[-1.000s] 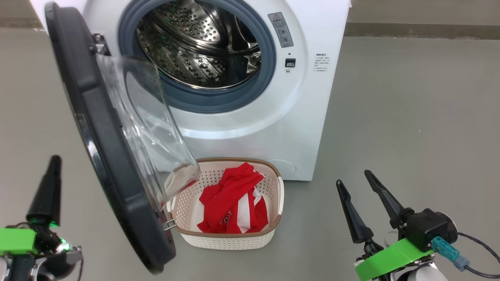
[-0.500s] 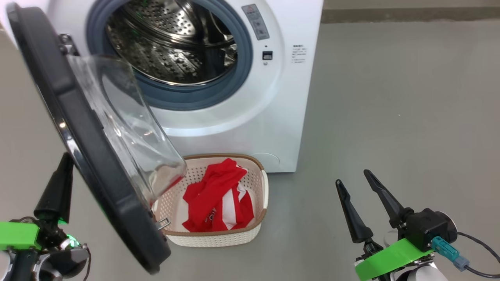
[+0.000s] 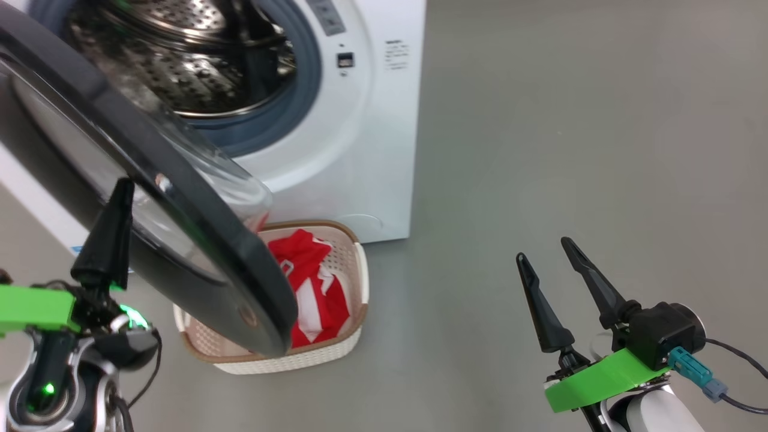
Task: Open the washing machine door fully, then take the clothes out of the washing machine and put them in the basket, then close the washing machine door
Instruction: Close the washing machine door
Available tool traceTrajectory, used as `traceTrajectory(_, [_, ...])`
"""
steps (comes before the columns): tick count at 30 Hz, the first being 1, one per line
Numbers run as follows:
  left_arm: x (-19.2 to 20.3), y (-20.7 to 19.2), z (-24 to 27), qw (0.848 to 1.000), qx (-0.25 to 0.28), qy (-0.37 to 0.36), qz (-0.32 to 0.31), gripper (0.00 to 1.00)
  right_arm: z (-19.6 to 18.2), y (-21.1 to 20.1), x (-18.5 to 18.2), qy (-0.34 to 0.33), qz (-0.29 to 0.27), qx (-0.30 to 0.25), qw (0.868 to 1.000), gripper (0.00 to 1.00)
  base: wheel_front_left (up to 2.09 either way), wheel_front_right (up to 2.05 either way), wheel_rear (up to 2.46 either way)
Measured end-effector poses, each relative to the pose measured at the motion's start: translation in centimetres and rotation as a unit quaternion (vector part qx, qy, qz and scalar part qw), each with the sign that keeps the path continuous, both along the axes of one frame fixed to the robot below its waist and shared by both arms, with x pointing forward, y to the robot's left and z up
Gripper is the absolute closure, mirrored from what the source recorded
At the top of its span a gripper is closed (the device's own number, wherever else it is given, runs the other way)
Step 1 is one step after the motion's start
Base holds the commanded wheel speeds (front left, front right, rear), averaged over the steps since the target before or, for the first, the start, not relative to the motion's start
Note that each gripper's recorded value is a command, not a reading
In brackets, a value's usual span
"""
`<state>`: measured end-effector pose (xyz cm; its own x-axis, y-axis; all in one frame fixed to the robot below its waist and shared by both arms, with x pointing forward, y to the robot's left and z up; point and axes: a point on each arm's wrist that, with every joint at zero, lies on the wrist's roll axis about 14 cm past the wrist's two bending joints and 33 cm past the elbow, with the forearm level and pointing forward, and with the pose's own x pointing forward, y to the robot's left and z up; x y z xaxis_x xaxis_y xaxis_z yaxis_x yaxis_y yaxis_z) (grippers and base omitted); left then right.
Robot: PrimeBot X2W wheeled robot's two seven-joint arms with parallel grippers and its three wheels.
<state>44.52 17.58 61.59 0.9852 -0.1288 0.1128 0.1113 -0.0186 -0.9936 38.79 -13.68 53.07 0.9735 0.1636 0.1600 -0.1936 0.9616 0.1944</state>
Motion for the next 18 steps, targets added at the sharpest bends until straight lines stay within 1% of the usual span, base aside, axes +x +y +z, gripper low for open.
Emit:
traceTrajectory(8, [3.9, -3.3, 0.3, 0.999, -0.015, -0.007, -0.029, 1.00, -0.9, -2.6, -0.3, 0.014, -0.039, -0.004, 0.999, 0.00, 0.00, 0.00, 0.00])
traceTrajectory(12, [5.4, -4.3, 0.1, 0.999, -0.021, -0.004, -0.034, 1.00, -0.9, -3.3, -0.1, 0.014, -0.049, -0.006, 0.999, 0.00, 0.00, 0.00, 0.00])
traceTrajectory(18, [8.4, -5.8, -0.7, 0.999, -0.013, 0.007, -0.033, 1.00, -1.4, -4.2, 0.4, 0.021, -0.061, -0.010, 0.998, 0.00, 0.00, 0.00, 0.00])
